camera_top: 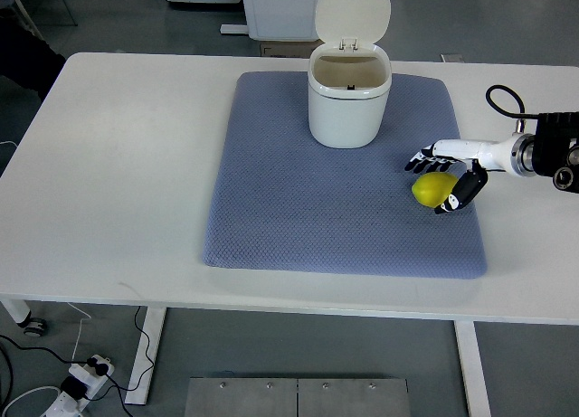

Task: Put lemon in trash with right hand
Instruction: 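Close the right hand fingers around the lemon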

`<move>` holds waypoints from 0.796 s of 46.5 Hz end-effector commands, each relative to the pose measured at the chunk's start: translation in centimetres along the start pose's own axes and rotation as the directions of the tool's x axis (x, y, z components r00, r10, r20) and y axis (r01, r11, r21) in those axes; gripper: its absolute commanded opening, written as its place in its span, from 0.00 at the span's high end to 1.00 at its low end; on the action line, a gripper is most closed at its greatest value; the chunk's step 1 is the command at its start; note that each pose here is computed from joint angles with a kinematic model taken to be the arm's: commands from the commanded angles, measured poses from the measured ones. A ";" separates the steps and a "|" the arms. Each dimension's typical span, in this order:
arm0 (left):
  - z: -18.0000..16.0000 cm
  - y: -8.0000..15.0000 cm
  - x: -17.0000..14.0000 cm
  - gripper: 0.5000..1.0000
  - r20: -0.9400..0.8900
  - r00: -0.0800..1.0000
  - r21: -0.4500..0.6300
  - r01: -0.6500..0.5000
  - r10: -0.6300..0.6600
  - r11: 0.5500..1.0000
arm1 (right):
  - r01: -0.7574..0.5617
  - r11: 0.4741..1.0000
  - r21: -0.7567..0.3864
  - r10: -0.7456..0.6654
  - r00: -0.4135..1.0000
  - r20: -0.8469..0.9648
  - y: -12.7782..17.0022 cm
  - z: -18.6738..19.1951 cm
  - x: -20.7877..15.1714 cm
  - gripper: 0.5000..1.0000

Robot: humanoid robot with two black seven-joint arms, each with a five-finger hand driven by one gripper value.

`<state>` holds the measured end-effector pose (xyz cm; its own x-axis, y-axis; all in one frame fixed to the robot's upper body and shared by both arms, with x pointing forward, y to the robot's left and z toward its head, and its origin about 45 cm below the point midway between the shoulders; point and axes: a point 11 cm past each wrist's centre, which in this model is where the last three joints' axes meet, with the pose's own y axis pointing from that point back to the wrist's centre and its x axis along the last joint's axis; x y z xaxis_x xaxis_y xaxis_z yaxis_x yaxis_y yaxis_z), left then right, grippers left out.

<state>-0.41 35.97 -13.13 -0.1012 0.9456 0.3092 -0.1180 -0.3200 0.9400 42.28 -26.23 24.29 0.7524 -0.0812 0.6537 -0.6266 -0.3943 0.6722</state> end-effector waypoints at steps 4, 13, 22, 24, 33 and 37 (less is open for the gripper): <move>0.0 0.0 0.0 0.00 0.000 1.000 0.000 0.000 0.000 1.000 | -0.001 1.000 -0.001 0.001 1.000 0.000 0.0 0.0 0.0 0.31; 0.1 0.0 0.0 0.00 0.000 1.000 -0.001 0.000 0.000 1.000 | -0.003 1.000 -0.002 0.002 1.000 -0.003 0.0 0.0 0.1 0.37; 0.0 0.0 0.0 0.00 0.000 1.000 0.000 0.000 0.000 1.000 | -0.006 1.000 -0.004 0.006 1.000 -0.004 -0.1 0.1 0.2 0.50; 0.1 0.0 0.0 0.00 0.000 1.000 -0.001 0.000 0.000 1.000 | -0.003 1.000 -0.005 0.003 1.000 -0.004 -0.1 0.2 0.1 0.57; 0.0 0.0 0.0 0.00 0.000 1.000 0.000 0.000 0.000 1.000 | 0.005 1.000 -0.005 -0.005 1.000 -0.004 -0.5 0.2 -0.3 0.72; 0.1 0.0 0.0 0.00 0.000 1.000 -0.001 0.000 0.000 1.000 | 0.007 1.000 -0.007 -0.007 1.000 -0.006 -0.5 0.2 -0.4 0.80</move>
<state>-0.40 35.96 -13.13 -0.1012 0.9457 0.3089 -0.1176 -0.3197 0.9402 42.38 -26.20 23.74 0.7548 -0.0752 0.6516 -0.6238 -0.3894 0.6776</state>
